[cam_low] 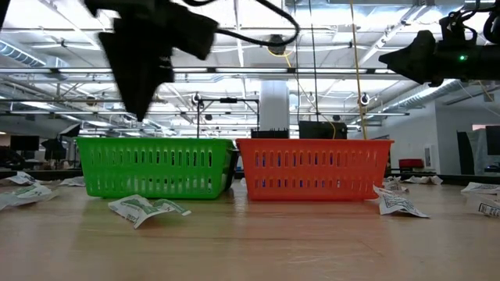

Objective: Pick & Place First Aid Supplies
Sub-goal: Put the bandage into the green bin

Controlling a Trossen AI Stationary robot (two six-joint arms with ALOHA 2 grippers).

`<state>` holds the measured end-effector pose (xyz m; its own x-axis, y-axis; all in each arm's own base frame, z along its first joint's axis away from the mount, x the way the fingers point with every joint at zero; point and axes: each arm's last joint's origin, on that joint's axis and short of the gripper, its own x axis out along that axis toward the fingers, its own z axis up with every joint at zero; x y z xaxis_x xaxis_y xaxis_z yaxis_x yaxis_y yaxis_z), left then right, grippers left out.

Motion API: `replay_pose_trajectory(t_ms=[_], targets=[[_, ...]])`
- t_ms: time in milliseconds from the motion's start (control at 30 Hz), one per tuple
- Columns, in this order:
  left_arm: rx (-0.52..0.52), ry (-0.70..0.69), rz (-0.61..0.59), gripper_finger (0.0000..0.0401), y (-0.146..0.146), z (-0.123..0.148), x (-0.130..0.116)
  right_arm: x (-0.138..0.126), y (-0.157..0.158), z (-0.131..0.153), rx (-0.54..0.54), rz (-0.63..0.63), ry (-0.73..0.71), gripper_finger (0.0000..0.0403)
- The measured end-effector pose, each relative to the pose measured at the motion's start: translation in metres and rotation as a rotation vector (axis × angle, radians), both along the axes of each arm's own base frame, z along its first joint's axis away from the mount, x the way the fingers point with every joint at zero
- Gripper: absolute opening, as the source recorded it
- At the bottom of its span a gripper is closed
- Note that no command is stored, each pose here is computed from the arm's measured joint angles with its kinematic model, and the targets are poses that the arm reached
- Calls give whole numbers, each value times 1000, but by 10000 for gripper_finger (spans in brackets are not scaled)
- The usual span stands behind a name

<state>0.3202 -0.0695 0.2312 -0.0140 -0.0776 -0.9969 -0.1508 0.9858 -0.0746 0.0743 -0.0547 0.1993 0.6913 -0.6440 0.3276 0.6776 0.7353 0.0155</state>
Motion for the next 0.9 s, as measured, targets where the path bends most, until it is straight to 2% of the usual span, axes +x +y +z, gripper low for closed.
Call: replay_pose_trajectory(t_ms=[333,667,900], targets=[[3,45,36,202,-11,-5,-51,0,0,0,0,0,1,263],[-64,138,63,202,-18,-20,-110,0,0,0,0,0,0,263],[-71,175,69,202,-23,-28,-145,0,0,0,0,0,0,263]])
